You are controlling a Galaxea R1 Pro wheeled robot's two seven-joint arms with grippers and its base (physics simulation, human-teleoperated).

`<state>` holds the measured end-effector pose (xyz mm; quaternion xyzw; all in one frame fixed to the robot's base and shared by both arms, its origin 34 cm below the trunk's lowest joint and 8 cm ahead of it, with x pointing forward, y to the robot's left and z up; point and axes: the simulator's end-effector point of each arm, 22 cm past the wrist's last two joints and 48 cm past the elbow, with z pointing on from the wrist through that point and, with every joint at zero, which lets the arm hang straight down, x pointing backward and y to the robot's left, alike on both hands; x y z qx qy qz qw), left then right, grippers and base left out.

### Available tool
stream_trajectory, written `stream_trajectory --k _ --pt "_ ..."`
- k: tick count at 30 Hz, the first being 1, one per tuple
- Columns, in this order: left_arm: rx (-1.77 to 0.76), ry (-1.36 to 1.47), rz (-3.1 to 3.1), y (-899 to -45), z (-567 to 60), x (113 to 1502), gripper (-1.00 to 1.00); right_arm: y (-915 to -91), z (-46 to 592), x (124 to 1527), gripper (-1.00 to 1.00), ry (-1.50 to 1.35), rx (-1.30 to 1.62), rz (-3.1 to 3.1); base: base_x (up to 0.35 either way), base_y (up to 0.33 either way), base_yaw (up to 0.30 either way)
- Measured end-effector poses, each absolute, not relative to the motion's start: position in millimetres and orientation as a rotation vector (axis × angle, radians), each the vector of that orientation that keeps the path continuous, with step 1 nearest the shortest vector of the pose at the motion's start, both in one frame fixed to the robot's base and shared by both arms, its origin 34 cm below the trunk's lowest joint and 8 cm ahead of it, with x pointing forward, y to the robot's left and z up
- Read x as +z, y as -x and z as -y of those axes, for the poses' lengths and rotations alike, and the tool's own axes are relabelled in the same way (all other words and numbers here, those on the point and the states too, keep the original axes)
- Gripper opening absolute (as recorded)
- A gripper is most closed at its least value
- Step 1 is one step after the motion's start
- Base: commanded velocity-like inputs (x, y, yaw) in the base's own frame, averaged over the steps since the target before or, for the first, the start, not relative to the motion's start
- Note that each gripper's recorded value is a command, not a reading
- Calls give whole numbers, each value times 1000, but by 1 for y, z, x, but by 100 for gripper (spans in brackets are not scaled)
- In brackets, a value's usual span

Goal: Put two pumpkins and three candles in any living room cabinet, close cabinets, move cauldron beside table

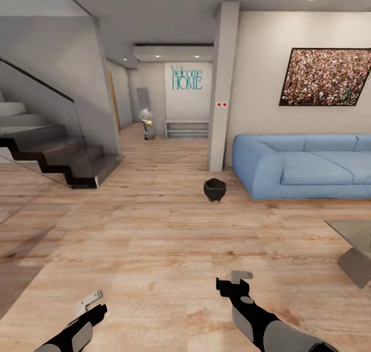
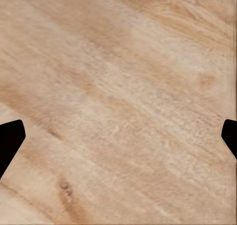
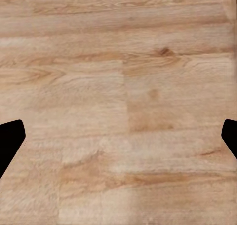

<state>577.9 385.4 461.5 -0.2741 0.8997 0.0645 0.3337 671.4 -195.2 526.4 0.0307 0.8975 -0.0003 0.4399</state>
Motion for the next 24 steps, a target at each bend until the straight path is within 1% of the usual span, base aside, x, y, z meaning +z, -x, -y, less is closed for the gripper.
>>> stream_trajectory --k 8,14,18,24 --pt "168 718 -2352 -576 -385 460 100 -671 195 526 100 -77 0 -2229 310 189 -32" --pt "169 717 -2352 -576 -385 460 100 -671 195 527 100 -77 0 -2229 316 141 -4" --pt "169 718 -2352 -576 -385 460 100 -671 195 526 100 -77 -1 -2230 330 96 0" --pt "168 718 -2353 -576 -385 460 100 -671 195 527 100 -79 0 -2229 337 20 0"
